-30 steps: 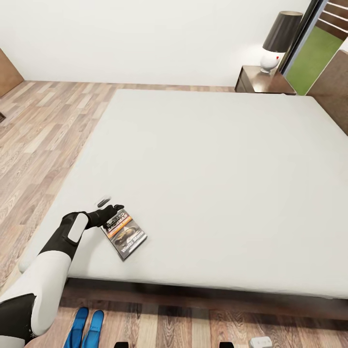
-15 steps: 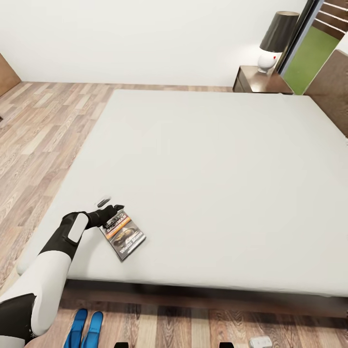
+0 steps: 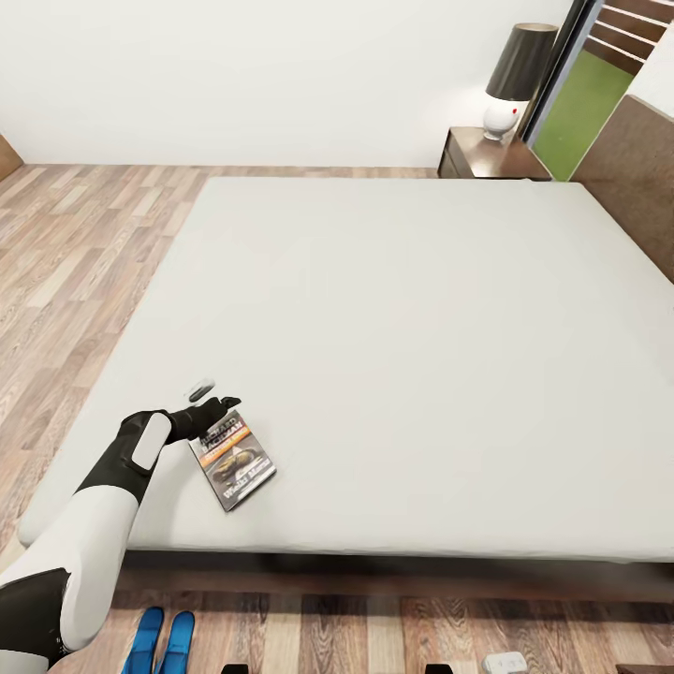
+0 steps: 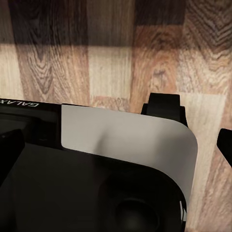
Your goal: In the bedroom, move the book from the bed onto either nightstand, and place the two sandals side by side next to the bed.
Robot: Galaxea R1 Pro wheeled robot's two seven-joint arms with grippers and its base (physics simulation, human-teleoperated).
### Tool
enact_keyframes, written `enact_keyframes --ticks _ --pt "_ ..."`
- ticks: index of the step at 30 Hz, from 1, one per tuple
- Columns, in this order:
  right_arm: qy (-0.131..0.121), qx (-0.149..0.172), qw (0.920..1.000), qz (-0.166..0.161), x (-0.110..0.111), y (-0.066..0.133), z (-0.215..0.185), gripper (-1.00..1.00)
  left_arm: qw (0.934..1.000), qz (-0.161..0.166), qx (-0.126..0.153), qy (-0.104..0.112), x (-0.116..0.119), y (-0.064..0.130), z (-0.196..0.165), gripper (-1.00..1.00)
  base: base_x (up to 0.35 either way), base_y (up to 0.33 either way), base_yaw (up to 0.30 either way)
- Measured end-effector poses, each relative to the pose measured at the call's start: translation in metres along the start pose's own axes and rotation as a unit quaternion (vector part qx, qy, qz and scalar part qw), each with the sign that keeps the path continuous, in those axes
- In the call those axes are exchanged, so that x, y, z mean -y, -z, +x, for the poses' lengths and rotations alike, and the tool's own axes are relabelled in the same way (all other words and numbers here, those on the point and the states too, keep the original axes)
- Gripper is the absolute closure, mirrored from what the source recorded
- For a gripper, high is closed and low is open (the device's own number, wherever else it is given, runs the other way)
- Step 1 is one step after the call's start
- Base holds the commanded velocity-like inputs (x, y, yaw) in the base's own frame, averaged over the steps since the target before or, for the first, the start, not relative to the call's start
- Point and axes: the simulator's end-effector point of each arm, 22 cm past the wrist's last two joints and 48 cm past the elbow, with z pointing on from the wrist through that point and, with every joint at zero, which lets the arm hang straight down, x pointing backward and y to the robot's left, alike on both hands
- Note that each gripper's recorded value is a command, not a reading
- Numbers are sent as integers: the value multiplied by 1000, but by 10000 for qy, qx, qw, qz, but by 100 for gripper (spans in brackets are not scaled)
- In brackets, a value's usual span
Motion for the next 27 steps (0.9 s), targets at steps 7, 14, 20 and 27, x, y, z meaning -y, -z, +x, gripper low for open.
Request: enact_keyframes --ticks 7,14,20,27 --pt "0 0 10000 0 0 0 0 -100 10000 4 -3 2 0 0 0 -100 -5 0 0" --pt "-1 -2 10000 0 0 0 0 -100 10000 6 -5 4 0 -1 0 -100 -197 0 0" --pt "0 0 10000 0 0 0 0 -100 10000 14 -7 4 1 -1 1 -100 -17 0 0" --pt "-1 0 10000 0 0 0 0 -100 10000 11 -4 4 1 -1 1 -100 -5 0 0"
